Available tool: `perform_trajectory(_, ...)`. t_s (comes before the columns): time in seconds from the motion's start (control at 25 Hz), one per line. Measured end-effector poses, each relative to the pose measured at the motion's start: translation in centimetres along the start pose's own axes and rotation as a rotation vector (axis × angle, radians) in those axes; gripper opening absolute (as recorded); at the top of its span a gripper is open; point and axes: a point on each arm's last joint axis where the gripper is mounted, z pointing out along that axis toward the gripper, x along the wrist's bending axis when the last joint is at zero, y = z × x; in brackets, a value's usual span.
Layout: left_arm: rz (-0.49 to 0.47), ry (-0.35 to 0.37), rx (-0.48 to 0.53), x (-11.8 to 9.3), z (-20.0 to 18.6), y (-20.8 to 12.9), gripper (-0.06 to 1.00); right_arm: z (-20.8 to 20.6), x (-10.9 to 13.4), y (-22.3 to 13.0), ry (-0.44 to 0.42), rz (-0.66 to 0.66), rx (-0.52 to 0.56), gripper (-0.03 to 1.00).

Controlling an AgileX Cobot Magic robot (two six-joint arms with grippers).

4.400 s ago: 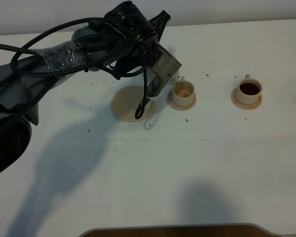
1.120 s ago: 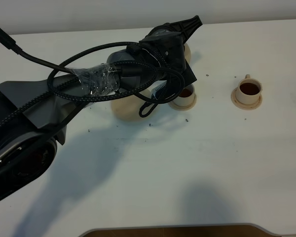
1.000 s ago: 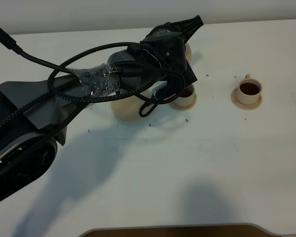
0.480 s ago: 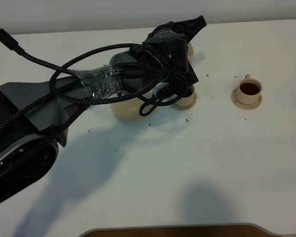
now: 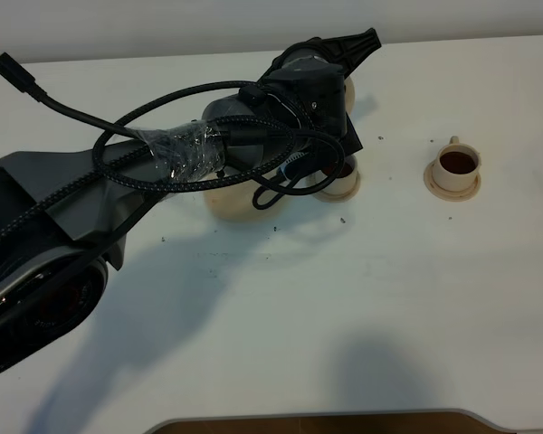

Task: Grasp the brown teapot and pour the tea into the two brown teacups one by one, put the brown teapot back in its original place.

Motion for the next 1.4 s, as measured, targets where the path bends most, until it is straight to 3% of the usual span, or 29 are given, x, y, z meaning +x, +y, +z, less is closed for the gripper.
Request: perform_trajectory(1.4,0.071,0.058,0.002,0.53,-0.02,0.00,0.11,0.00,0.00,0.00,0.000,0.000,0.000,0.23)
